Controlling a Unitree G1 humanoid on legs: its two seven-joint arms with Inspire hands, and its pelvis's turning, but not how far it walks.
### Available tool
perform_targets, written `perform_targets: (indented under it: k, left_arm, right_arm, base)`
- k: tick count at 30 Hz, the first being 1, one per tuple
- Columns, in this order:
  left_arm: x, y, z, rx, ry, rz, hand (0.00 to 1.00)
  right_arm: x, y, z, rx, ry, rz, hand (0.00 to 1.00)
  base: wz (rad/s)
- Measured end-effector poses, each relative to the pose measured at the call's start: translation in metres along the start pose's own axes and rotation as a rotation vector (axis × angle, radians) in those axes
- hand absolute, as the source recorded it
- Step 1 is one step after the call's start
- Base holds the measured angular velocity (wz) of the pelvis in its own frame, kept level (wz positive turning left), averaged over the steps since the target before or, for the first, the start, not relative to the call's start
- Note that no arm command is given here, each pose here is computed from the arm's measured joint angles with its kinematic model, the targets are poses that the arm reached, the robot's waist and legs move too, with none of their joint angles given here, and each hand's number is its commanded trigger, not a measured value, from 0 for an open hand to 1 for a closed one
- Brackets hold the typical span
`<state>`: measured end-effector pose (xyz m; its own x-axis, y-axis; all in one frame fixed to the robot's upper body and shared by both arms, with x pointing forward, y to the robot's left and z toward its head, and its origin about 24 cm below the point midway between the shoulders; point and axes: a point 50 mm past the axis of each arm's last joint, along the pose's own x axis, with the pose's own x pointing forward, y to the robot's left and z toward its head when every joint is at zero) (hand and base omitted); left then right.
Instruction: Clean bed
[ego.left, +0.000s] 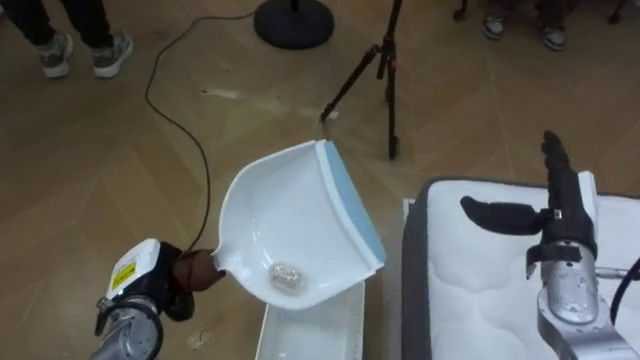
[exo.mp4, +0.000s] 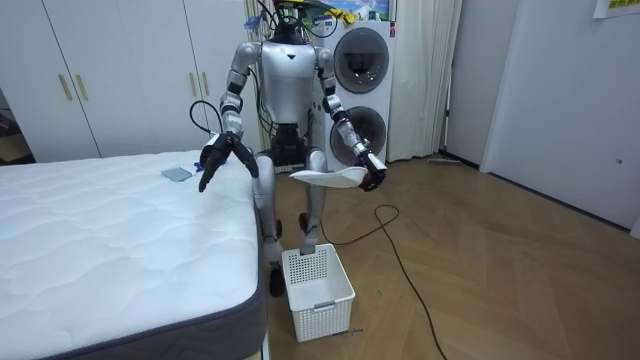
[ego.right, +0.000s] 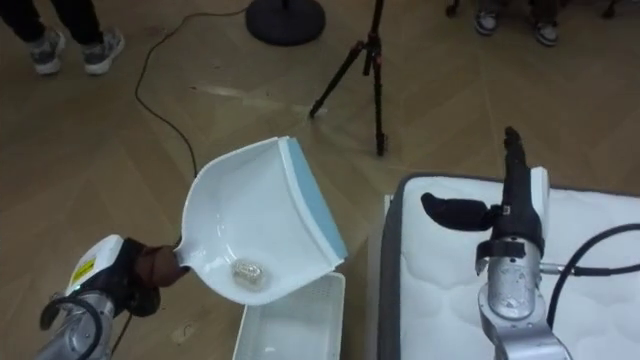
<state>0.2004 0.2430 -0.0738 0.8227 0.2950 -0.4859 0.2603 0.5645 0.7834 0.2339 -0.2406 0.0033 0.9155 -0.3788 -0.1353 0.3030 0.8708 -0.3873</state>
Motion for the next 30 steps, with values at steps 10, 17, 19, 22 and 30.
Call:
perform_targets:
  k: [10, 17, 19, 22, 30]
  left_arm:
    - [0.002, -0.006, -0.012, -0.017, 0.064, -0.023, 1.00]
    - [0.026, 0.039, -0.010, 0.101, 0.050, 0.083, 1.00]
    - [0.031, 0.053, -0.006, 0.159, 0.024, 0.127, 1.00]
    - [0.037, 0.065, 0.001, 0.229, -0.016, 0.168, 1.00]
    - [0.039, 0.088, -0.001, 0.443, -0.049, 0.257, 1.00]
  right_arm:
    - [0.004, -0.002, -0.024, -0.047, 0.098, -0.003, 0.00]
    - [0.011, -0.001, -0.022, -0.038, 0.057, -0.022, 0.00]
    - [0.016, -0.002, -0.024, -0.045, 0.069, -0.033, 0.00]
    - [0.021, -0.003, -0.027, -0.060, 0.093, -0.049, 0.00]
    - [0.027, -0.002, -0.027, -0.109, 0.076, -0.073, 0.00]
  base:
    - [0.06]
    - [0.02]
    - [0.07]
    - [0.00]
    - [-0.10]
